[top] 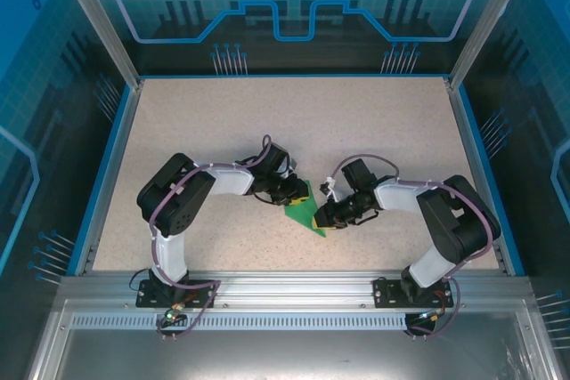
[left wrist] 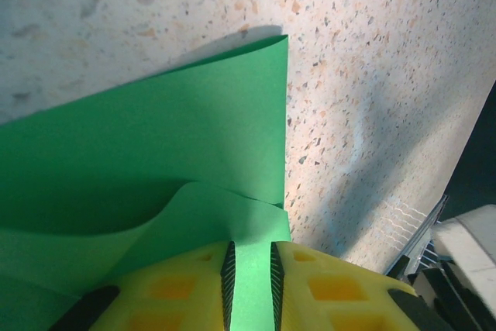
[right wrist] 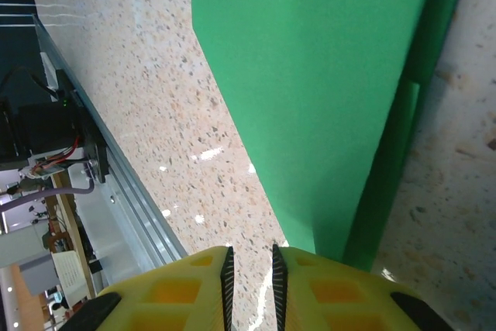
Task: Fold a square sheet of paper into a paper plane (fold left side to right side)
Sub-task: Fourth fold the wing at the center of the table.
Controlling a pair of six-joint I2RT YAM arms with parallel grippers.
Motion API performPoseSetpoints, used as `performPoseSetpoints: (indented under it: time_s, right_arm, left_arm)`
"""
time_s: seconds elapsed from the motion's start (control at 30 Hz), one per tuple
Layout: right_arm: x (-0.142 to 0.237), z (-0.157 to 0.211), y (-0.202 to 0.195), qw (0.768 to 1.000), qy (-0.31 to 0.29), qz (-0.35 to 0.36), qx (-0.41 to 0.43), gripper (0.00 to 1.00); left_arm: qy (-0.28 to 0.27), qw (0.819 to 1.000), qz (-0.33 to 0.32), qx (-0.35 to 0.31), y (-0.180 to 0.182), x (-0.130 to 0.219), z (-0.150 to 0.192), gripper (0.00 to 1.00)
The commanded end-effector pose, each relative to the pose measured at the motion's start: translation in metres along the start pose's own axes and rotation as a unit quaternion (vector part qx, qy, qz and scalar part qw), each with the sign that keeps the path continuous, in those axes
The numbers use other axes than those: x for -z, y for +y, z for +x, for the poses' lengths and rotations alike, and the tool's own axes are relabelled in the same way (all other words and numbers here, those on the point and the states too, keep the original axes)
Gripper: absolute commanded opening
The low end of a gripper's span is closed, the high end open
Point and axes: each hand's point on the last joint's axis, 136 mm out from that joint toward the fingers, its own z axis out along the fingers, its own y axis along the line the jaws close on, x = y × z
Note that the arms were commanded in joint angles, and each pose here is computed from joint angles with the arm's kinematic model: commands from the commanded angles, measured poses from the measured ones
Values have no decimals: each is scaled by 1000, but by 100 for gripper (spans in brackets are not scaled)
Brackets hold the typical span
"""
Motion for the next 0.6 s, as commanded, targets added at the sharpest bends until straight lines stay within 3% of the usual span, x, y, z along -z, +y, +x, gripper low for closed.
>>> performPoseSetpoints:
  time_s: [0.0, 0.57]
  right_arm:
    - [-7, 12, -5, 1000, 27, 10, -9, 23]
    - [-9, 26, -23, 996, 49, 71, -30, 22]
  left_arm:
    - [21, 996, -75, 35, 47, -5, 19, 23]
    - [20, 996, -77, 34, 50, -5, 18, 23]
